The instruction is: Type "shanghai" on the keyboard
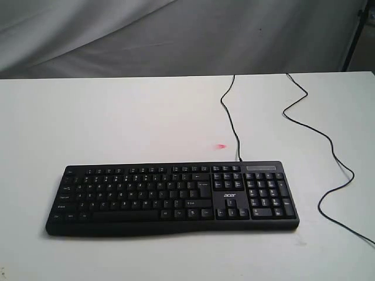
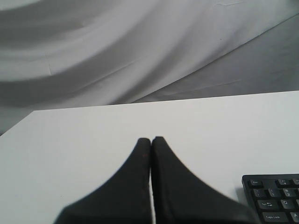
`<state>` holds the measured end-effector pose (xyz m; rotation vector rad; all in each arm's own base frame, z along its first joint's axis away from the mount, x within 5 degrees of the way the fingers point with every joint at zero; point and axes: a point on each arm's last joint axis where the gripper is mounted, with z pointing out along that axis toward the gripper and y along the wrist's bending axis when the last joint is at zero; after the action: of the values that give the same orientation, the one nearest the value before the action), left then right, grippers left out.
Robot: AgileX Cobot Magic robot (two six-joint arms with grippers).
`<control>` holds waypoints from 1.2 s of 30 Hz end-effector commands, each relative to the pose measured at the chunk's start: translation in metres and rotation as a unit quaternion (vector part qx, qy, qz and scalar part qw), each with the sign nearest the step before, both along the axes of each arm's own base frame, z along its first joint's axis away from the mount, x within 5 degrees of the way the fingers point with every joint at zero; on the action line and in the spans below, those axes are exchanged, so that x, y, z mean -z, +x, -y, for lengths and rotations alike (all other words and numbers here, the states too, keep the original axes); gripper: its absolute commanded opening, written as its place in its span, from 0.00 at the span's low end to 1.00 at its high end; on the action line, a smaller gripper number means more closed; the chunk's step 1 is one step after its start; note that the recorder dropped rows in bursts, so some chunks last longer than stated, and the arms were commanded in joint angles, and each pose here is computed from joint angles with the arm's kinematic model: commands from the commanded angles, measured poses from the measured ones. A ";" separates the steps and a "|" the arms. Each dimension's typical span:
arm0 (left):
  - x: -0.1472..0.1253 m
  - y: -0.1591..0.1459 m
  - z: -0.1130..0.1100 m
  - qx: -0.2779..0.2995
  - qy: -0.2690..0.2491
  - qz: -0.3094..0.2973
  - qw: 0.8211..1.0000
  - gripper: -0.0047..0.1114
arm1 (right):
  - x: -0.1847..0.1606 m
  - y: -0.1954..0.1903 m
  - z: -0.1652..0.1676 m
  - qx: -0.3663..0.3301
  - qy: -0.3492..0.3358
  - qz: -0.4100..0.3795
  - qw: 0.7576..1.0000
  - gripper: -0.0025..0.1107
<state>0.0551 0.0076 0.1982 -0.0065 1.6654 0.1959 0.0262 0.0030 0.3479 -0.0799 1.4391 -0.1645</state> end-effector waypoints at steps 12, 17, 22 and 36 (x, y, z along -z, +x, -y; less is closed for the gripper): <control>0.002 0.000 0.000 0.002 -0.002 -0.003 1.000 0.05 | 0.082 0.017 0.004 0.009 0.099 -0.047 0.994 0.02; 0.002 0.000 0.000 0.002 -0.002 -0.003 1.000 0.05 | 0.114 0.023 0.007 0.022 0.075 -0.069 0.995 0.02; 0.002 0.000 0.000 0.002 -0.002 -0.003 1.000 0.05 | 0.130 0.026 0.008 0.026 0.070 -0.092 0.993 0.02; 0.002 0.000 0.000 0.002 -0.002 -0.003 1.000 0.05 | 0.157 0.029 0.009 0.032 0.088 -0.138 0.986 0.02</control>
<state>0.0551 0.0076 0.1982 -0.0065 1.6654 0.1959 0.0554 -0.0050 0.1921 0.0800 1.7268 -0.0759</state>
